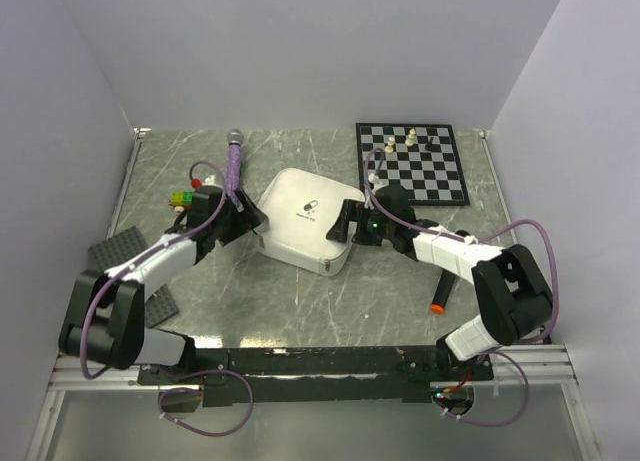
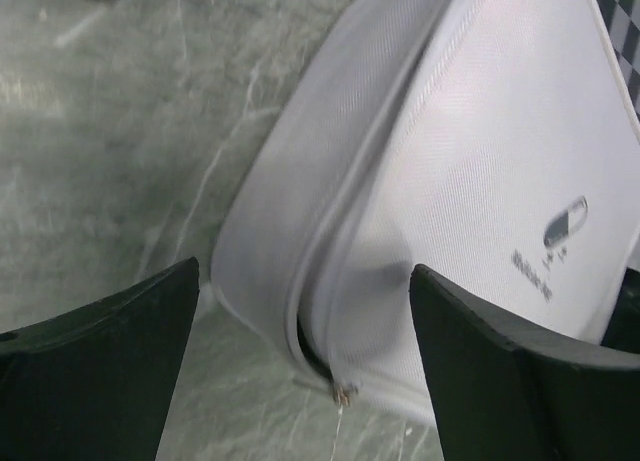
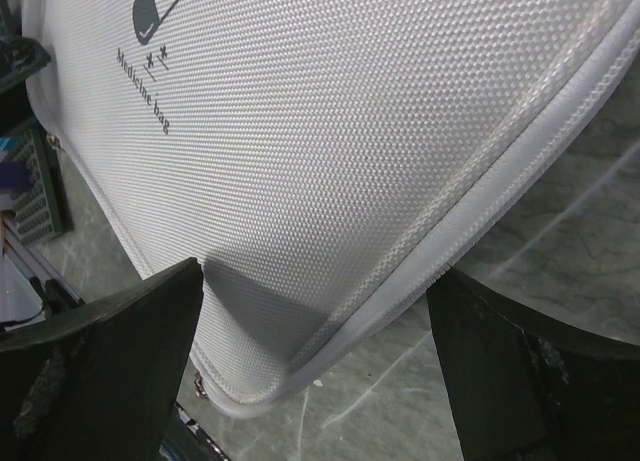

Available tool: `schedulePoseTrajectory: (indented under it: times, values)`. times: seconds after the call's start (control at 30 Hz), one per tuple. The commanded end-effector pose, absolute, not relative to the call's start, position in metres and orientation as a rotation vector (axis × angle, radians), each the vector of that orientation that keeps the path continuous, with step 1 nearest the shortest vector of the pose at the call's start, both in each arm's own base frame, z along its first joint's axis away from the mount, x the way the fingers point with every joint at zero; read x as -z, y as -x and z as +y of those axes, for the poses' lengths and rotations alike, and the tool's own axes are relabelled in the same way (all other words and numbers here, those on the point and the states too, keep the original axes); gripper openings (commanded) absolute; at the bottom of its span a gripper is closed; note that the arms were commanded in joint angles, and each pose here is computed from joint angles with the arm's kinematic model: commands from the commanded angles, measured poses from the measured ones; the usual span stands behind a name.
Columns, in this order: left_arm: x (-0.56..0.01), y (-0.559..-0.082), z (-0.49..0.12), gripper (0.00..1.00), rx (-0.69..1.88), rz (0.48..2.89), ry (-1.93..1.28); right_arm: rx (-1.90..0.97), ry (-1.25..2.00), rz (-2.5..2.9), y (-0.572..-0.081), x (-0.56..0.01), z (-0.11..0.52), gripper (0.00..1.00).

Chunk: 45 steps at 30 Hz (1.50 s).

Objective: Organize the medicine kit

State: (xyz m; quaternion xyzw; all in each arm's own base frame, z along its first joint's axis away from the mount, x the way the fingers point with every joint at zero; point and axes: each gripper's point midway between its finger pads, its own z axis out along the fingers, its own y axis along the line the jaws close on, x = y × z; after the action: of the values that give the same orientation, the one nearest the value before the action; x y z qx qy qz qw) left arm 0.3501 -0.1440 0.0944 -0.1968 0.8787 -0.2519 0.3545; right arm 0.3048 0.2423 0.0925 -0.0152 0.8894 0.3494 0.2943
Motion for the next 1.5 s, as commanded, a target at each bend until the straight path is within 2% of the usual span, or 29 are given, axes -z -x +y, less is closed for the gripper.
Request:
schedulePoseTrajectory:
  times: [0.0, 0.3, 0.47, 0.6, 0.67, 0.8, 0.9, 1.07, 1.37, 1.47]
  values:
    - [-0.125, -0.343, -0.153, 0.89, 0.799, 2.131, 0.480, -1.065, 0.241, 2.295, -0.301, -0.113, 0.284, 0.97]
    - [-0.127, -0.319, -0.144, 0.84, 0.811, 2.097, 0.527, -1.030, 0.304, 2.351, -0.293, -0.100, 0.299, 0.97]
    - [-0.159, -0.302, -0.112, 0.88, 0.621, 2.070, 0.517, -0.812, 0.214, 2.325, -0.285, -0.109, 0.259, 1.00]
    - [-0.191, -0.304, -0.093, 0.88, 0.504, 2.004, 0.497, -0.662, 0.298, 2.250, -0.262, -0.131, 0.245, 1.00]
    - [-0.205, -0.312, -0.099, 0.87, 0.535, 1.987, 0.484, -0.632, 0.340, 2.264, -0.248, -0.133, 0.250, 0.99]
    - [-0.224, -0.338, -0.134, 0.86, 0.708, 2.006, 0.420, -0.582, 0.310, 2.314, -0.231, -0.128, 0.263, 0.90]
    - [-0.219, -0.357, -0.163, 0.85, 0.830, 2.057, 0.362, -0.542, 0.313, 2.326, -0.218, -0.120, 0.278, 0.86]
    - [-0.195, -0.375, -0.202, 0.84, 0.954, 2.172, 0.238, -0.469, 0.291, 2.333, -0.211, -0.110, 0.300, 0.86]
    - [-0.139, -0.381, -0.187, 0.82, 0.748, 2.291, 0.305, -0.367, 0.165, 2.327, -0.239, -0.103, 0.317, 0.92]
    - [-0.127, -0.376, -0.181, 0.82, 0.718, 2.312, 0.336, -0.306, 0.141, 2.328, -0.249, -0.098, 0.317, 0.90]
